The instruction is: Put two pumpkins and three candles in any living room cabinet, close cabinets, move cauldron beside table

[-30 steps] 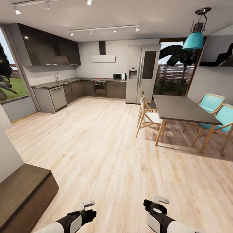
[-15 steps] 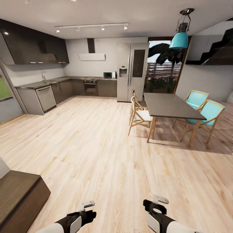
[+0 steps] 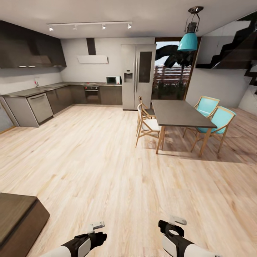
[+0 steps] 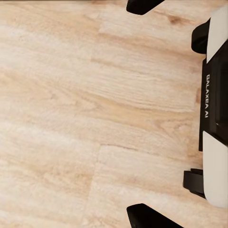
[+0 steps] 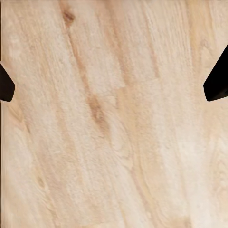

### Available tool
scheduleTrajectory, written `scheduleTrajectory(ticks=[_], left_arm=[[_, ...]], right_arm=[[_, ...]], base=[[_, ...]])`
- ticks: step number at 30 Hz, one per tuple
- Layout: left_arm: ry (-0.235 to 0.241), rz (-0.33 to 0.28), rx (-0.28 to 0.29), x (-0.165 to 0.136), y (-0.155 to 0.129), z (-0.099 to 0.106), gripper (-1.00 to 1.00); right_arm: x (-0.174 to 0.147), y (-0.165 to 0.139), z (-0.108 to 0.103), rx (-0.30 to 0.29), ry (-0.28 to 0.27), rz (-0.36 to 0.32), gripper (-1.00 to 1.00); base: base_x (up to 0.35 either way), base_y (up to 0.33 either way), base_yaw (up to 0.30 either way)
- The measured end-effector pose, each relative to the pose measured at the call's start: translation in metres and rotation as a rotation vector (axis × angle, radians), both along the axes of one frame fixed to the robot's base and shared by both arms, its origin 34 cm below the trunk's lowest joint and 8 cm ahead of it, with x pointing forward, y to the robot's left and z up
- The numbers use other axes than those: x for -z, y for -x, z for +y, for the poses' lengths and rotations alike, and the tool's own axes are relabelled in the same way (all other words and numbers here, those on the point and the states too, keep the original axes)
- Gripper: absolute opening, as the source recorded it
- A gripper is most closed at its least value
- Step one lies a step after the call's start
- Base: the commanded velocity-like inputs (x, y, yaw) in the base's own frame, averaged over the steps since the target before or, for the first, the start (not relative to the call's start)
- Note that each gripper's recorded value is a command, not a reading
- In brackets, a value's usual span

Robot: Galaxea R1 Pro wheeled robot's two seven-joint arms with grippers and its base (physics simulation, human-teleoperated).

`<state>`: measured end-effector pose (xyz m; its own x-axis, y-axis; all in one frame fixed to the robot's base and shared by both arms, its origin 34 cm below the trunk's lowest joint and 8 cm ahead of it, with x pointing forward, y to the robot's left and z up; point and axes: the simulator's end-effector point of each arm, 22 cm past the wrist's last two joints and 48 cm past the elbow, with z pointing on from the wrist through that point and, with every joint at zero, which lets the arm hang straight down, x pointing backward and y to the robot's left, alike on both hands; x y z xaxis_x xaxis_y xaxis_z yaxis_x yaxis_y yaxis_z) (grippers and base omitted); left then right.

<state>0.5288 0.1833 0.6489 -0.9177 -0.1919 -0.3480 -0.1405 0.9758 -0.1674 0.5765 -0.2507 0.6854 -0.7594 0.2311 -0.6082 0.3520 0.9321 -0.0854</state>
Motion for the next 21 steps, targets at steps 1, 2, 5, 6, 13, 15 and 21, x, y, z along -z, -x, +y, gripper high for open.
scheduleTrajectory(ticks=[1, 2, 5, 6, 13, 15, 21], left_arm=[[0.001, 0.002, 0.000, 0.000, 0.001, -0.001, 1.00], [0.001, 0.003, 0.001, -0.001, 0.002, -0.001, 1.00], [0.005, 0.008, 0.002, -0.002, 0.004, -0.004, 1.00], [0.006, 0.010, 0.003, -0.003, 0.005, -0.005, 1.00], [0.008, 0.022, 0.004, -0.004, 0.012, -0.007, 1.00], [0.008, 0.025, 0.004, -0.005, 0.013, -0.007, 1.00], [0.007, 0.035, 0.003, -0.004, 0.018, -0.006, 1.00]], right_arm=[[0.000, 0.001, 0.000, 0.000, 0.000, 0.002, 1.00], [-0.001, 0.001, 0.000, 0.000, 0.000, 0.003, 1.00], [-0.001, 0.004, 0.000, 0.000, 0.000, 0.008, 1.00], [-0.002, 0.004, 0.000, 0.000, 0.000, 0.009, 1.00], [-0.003, 0.010, 0.001, 0.000, -0.001, 0.020, 1.00], [-0.004, 0.011, 0.000, 0.000, -0.001, 0.024, 1.00], [-0.002, 0.015, -0.001, 0.001, 0.001, 0.033, 1.00]], base=[[0.000, 0.000, -0.142], [0.000, 0.000, -0.142], [0.000, 0.000, -0.142], [0.000, 0.000, -0.142], [0.000, 0.000, -0.132], [0.000, 0.000, -0.119], [0.000, 0.000, -0.048]])
